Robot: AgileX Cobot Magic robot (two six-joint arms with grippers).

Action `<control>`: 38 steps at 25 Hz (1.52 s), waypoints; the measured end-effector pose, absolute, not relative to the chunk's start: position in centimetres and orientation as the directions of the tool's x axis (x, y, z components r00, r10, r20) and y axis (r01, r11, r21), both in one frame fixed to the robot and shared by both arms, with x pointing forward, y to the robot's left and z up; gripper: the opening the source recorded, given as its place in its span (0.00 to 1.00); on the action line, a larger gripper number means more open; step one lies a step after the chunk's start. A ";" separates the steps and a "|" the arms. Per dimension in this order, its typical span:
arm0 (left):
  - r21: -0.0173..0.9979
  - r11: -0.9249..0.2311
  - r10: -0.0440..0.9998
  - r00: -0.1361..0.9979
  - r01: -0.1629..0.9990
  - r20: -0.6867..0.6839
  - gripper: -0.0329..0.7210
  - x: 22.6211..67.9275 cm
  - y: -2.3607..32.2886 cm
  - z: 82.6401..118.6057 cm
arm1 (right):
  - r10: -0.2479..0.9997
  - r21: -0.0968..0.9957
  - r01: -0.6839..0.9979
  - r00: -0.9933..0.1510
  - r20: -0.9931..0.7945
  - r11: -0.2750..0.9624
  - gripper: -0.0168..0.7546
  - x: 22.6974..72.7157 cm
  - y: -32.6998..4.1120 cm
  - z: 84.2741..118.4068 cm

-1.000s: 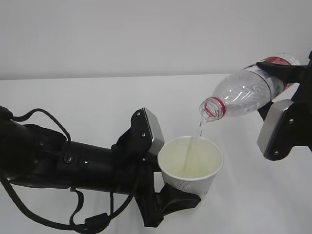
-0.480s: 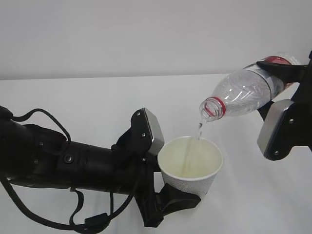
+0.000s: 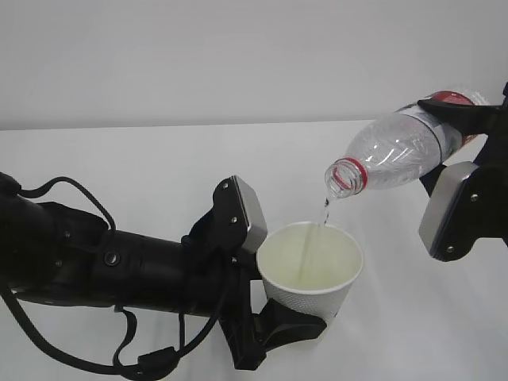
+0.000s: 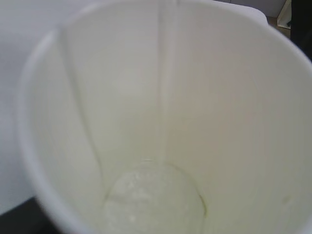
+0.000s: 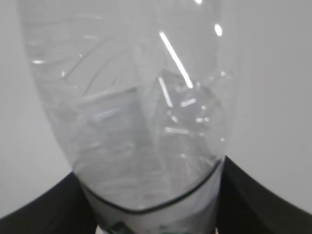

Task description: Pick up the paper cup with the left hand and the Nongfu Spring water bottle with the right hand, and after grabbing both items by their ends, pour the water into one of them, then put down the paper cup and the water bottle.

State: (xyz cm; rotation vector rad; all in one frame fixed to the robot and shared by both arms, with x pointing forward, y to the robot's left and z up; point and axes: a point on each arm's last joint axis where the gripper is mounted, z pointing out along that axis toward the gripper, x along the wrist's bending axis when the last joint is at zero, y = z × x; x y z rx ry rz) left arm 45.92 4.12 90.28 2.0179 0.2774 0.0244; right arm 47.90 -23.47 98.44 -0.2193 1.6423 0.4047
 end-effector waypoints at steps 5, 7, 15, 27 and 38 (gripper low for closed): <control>0.886 -0.424 0.207 0.973 0.185 -0.104 0.76 45.9 4.1 90.3 | 0.095 0.132 -0.376 -0.116 -0.989 0.917 0.64 47.9 -23.5 98.4; 0.886 -0.424 0.207 0.973 0.185 -0.104 0.76 45.9 4.1 90.3 | 0.095 0.132 -0.376 -0.116 -0.989 0.917 0.64 47.9 -23.5 98.4; 0.886 -0.426 0.208 0.973 0.185 -0.103 0.76 45.9 4.1 90.2 | 0.094 0.130 -0.376 -0.113 -0.989 0.917 0.64 47.9 -23.5 98.5; 0.886 -0.426 0.208 0.973 0.185 -0.103 0.76 45.9 4.1 90.2 | 0.092 0.128 -0.376 -0.113 -0.989 0.918 0.64 47.9 -23.5 98.5; 0.885 -0.428 0.210 0.972 0.186 -0.103 0.76 45.9 4.1 90.2 | 0.093 0.128 -0.377 -0.111 -0.989 0.917 0.64 47.9 -23.5 98.5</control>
